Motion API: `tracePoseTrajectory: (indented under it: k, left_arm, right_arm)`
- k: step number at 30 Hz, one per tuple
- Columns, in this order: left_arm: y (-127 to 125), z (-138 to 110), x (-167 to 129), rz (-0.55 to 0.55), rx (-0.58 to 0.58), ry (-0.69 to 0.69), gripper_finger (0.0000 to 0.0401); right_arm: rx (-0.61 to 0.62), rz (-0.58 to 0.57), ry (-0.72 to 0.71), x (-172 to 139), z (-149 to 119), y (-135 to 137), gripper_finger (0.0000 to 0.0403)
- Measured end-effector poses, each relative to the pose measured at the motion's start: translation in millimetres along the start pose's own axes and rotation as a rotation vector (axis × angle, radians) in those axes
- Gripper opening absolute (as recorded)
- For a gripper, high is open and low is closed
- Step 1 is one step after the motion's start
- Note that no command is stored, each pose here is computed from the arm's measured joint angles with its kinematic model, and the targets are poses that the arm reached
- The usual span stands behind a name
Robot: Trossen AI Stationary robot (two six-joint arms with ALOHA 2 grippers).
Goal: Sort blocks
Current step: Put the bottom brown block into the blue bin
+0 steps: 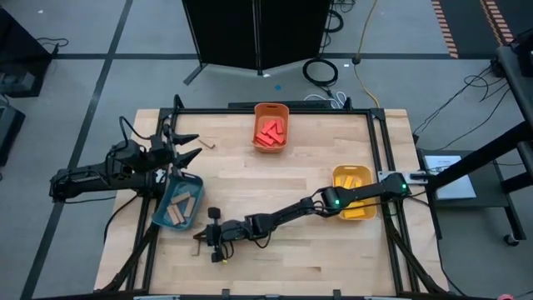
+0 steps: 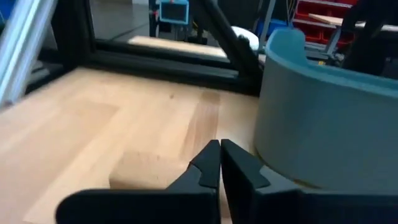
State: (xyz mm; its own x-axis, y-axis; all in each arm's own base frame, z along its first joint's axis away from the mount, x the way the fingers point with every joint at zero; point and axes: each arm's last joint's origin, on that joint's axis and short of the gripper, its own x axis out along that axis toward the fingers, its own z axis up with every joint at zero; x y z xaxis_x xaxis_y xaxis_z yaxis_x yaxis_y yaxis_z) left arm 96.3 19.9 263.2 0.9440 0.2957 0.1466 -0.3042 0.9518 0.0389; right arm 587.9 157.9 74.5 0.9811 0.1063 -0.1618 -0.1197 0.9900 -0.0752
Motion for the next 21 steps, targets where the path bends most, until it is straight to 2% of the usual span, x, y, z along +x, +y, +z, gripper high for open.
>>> tracePoseTrajectory:
  k: [12,21]
  left_arm:
    - [0.0,0.0,0.0,0.000,0.000,0.000,0.0219]
    - [0.0,0.0,0.0,0.000,0.000,0.000,0.0219]
  right_arm:
    - [0.008,0.030,0.000,-0.3,-0.3,2.6,0.0001]
    - [-0.005,0.037,0.076,-0.6,-7.4,2.7,0.0000]
